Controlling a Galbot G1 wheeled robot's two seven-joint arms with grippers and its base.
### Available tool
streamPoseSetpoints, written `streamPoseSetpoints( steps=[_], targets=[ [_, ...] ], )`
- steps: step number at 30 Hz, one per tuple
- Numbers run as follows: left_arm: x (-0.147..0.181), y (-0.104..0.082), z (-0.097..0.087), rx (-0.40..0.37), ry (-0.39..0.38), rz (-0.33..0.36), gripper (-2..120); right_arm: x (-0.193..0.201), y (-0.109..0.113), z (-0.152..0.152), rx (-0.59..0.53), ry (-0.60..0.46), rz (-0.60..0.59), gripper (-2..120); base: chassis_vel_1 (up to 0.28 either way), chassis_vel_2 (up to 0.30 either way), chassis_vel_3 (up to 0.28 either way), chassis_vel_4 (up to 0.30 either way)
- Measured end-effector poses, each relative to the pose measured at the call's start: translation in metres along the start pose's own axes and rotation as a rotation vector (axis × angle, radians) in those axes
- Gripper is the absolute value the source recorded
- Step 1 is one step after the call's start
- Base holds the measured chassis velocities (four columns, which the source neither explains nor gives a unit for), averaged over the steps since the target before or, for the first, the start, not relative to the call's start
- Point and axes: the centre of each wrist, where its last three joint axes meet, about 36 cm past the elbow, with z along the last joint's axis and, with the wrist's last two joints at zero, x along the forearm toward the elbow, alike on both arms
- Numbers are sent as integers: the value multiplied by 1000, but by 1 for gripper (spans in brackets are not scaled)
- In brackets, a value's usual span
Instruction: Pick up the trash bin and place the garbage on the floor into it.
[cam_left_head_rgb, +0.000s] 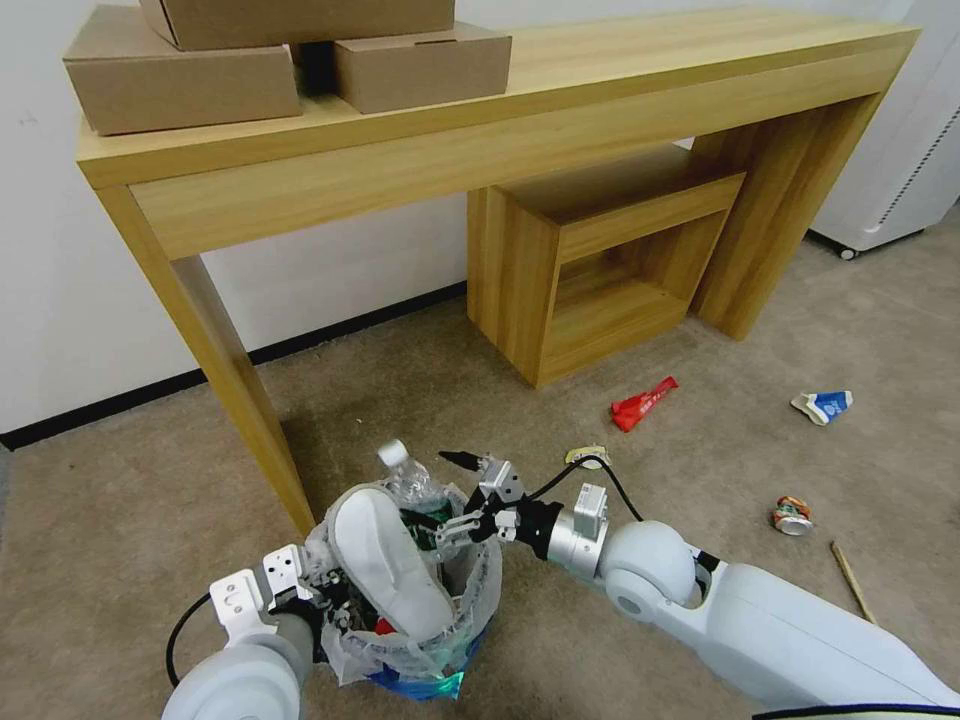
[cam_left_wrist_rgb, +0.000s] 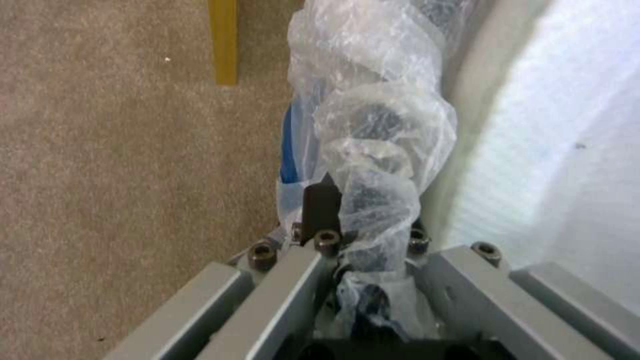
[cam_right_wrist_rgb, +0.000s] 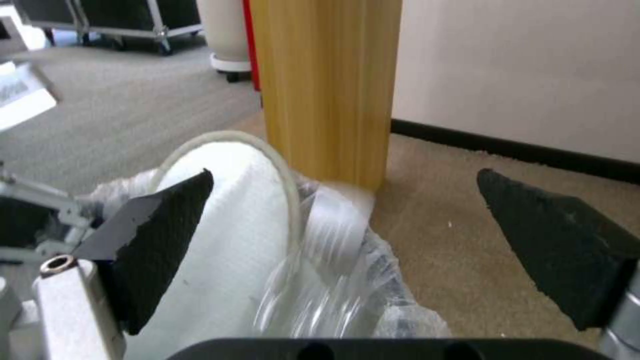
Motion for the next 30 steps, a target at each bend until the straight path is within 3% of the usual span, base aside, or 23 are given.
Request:
streamPoseSetpoints(
  steps=[4, 12, 15, 20, 26, 30],
  targets=[
    [0, -2, 2, 0, 2, 0, 0, -3, 6, -2, -57, -1, 37, 100, 0, 0, 0, 0],
    [-1, -2, 1, -4, 0, 3, 0, -3, -17, -25, -45, -78, 118, 100, 0, 0, 0, 0],
    [-2, -2, -1, -10, -1, 9, 0, 13, -36, -53, -36, -118, 213, 100, 0, 0, 0, 0],
    [-1, -1, -3, -16, -2, 20, 0, 42, -51, -65, -12, -124, 355, 100, 0, 0, 0, 0],
    [2, -1, -5, -21, -7, 37, 0, 62, -49, -71, -47, -141, 561, 100, 0, 0, 0, 0],
    [3, -1, -6, -27, -10, 43, 0, 76, -50, -71, -9, -154, 676, 100, 0, 0, 0, 0]
  ],
)
